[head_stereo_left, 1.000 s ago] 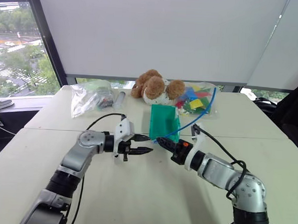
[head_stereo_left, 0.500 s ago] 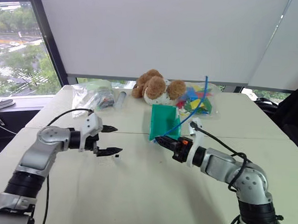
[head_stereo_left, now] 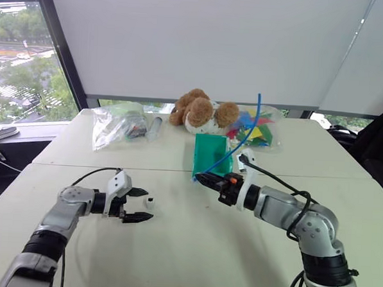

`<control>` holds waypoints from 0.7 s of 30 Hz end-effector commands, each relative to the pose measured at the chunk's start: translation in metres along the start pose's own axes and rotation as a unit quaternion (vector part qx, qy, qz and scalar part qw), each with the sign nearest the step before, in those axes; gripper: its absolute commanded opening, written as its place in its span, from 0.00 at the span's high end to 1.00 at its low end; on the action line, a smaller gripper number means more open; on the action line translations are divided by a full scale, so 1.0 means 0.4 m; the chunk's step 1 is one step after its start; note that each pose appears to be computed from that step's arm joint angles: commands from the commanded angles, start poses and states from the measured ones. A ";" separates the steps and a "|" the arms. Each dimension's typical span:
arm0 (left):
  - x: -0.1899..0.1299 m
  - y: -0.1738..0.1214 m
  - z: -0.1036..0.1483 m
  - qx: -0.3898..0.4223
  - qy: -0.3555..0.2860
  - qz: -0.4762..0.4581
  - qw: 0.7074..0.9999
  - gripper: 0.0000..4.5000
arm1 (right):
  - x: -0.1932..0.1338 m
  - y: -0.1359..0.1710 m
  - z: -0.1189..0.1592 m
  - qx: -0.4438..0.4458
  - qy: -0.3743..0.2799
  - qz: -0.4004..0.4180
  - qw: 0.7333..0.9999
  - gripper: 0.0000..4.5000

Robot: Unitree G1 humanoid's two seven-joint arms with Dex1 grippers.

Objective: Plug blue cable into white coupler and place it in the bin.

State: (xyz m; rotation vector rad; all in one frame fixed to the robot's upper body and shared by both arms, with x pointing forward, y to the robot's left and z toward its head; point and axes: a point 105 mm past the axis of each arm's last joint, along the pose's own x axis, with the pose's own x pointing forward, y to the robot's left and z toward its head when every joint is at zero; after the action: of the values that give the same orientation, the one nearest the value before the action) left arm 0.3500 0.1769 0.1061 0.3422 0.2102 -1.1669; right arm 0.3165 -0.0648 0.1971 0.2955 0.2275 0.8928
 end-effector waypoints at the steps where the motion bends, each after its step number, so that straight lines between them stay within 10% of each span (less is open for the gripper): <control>1: 0.013 0.011 0.017 0.028 -0.005 -0.008 1.000 0.01 | -0.009 0.027 0.027 -0.022 -0.020 0.016 0.999 1.00; 5: 0.020 0.011 0.009 0.032 -0.003 -0.019 0.999 0.19 | -0.013 0.031 0.026 -0.022 -0.021 0.014 0.999 1.00; 12: 0.038 0.003 -0.009 0.036 -0.001 -0.039 0.999 0.94 | -0.021 0.025 0.027 -0.027 -0.023 0.003 0.999 1.00; 21: 0.142 -0.078 0.062 0.066 -0.048 -0.142 0.987 0.93 | -0.049 0.029 0.005 -0.183 0.055 0.023 0.981 1.00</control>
State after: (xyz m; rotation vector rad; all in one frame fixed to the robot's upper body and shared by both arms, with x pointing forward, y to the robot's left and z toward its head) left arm 0.3461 0.1215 0.0958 0.3559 0.1443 -1.4160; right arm 0.3052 -0.0811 0.1895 -0.0317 0.2362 0.9066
